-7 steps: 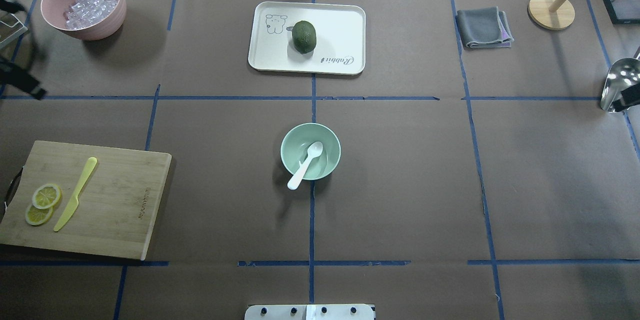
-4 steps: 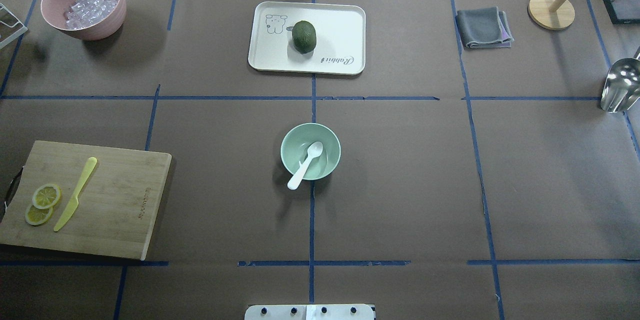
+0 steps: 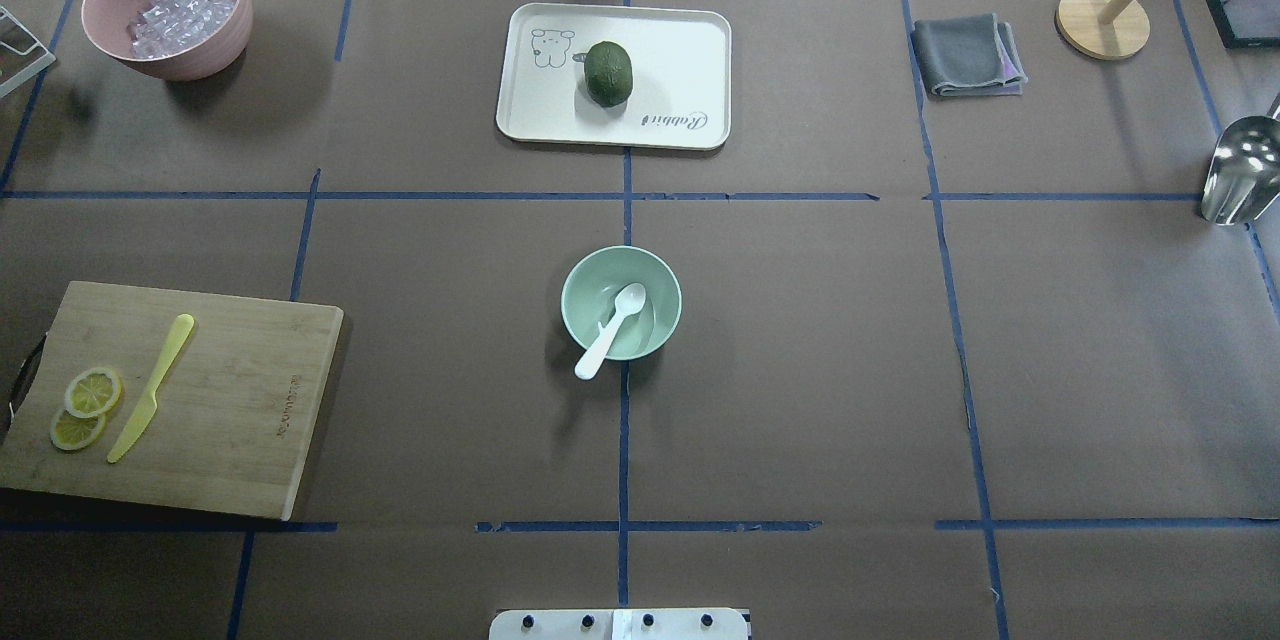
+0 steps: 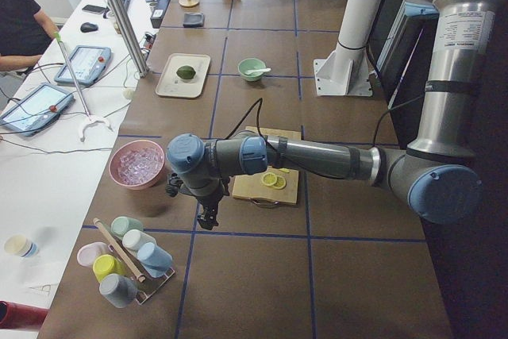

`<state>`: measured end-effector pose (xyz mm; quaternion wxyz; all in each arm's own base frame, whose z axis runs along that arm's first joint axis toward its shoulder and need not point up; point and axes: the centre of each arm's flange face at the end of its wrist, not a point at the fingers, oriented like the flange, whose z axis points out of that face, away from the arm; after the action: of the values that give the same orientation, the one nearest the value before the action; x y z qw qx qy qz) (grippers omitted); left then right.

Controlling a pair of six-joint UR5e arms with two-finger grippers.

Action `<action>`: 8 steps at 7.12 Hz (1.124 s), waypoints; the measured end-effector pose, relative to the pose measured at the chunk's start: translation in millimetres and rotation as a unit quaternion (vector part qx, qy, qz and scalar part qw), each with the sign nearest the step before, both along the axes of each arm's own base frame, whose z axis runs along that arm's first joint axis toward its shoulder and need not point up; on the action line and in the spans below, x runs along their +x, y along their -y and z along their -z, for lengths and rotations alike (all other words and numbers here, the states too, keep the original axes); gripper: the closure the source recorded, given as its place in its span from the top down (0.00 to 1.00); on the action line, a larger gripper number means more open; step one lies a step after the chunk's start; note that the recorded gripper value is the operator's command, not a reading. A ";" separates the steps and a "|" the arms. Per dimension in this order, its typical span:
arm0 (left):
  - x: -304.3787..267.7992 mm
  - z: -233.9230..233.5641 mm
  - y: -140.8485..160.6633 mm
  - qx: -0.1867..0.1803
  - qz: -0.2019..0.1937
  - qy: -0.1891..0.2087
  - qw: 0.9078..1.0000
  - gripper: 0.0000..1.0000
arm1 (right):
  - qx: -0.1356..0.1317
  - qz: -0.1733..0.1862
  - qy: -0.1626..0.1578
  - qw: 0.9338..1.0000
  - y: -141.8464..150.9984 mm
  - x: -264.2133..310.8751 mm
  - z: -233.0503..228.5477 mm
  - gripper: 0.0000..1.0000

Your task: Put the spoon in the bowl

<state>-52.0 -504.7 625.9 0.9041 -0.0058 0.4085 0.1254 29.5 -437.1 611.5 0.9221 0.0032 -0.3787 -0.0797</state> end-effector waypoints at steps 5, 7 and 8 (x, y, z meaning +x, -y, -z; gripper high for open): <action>-20.1 6.9 -24.5 -0.032 0.055 0.032 0.997 1.00 | -0.007 -0.003 -0.005 1.000 -0.6 1.0 -6.9 1.00; -22.3 -1.5 -37.6 -0.034 0.052 0.049 0.997 1.00 | -0.007 -0.003 -0.006 1.000 3.1 0.6 -7.5 1.00; -21.6 -0.7 -42.3 -0.032 0.051 0.045 0.997 1.00 | -0.009 -0.004 -0.006 1.000 4.0 0.6 -8.8 1.00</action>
<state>-73.6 -462.4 626.6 0.9263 -0.0195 0.3706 0.0652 30.1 -441.0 620.3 0.9247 -0.0043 -0.3736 -0.0728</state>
